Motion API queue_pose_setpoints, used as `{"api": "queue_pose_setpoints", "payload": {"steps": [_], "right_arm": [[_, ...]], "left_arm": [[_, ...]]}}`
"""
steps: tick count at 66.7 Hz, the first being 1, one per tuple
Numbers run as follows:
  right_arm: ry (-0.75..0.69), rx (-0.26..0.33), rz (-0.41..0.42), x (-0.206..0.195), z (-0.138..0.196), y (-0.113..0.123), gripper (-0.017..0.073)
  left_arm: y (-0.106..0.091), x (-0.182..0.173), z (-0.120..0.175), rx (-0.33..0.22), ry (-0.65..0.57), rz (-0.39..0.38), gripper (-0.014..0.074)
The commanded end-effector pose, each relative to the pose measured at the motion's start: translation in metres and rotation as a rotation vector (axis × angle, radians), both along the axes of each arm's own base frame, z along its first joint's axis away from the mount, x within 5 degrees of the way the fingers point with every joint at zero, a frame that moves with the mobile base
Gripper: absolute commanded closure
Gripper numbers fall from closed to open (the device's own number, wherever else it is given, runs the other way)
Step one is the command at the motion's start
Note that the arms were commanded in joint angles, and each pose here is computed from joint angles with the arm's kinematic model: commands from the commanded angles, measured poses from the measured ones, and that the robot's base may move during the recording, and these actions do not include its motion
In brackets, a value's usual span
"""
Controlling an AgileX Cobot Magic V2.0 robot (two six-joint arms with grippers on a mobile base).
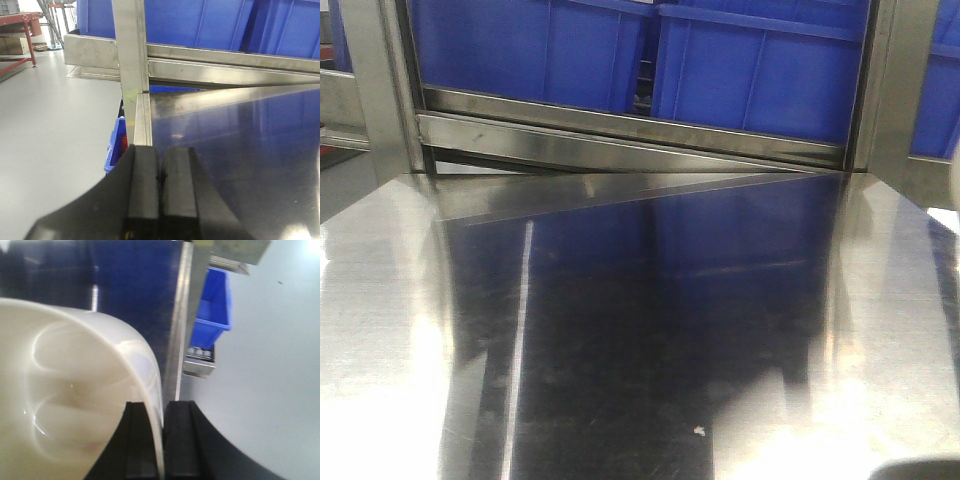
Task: Move white bin to right shelf second layer
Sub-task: 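Lift the white bin off the table with the right gripper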
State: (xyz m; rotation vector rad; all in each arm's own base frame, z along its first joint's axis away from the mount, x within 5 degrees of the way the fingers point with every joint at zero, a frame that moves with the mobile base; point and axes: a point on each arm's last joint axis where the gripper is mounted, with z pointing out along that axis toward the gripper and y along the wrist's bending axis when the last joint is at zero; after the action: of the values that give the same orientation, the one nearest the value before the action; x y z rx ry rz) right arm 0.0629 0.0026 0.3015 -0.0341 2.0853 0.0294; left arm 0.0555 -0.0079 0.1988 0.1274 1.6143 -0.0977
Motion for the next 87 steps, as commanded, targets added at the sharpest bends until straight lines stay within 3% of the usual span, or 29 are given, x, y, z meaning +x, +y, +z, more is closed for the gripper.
{"api": "queue_pose_setpoints", "payload": {"steps": [1, 87], "right_arm": [[-0.112, -0.001, -0.057, 0.003, 0.0165, -0.0046, 0.0439], [-0.131, -0.047, 0.012, 0.0036, 0.018, -0.0008, 0.0439]], "left_arm": [[-0.0003, 0.0004, -0.0037, -0.012, -0.064, -0.004, 0.0509], [-0.0003, 0.0004, -0.0037, -0.012, -0.064, -0.004, 0.0509]]}}
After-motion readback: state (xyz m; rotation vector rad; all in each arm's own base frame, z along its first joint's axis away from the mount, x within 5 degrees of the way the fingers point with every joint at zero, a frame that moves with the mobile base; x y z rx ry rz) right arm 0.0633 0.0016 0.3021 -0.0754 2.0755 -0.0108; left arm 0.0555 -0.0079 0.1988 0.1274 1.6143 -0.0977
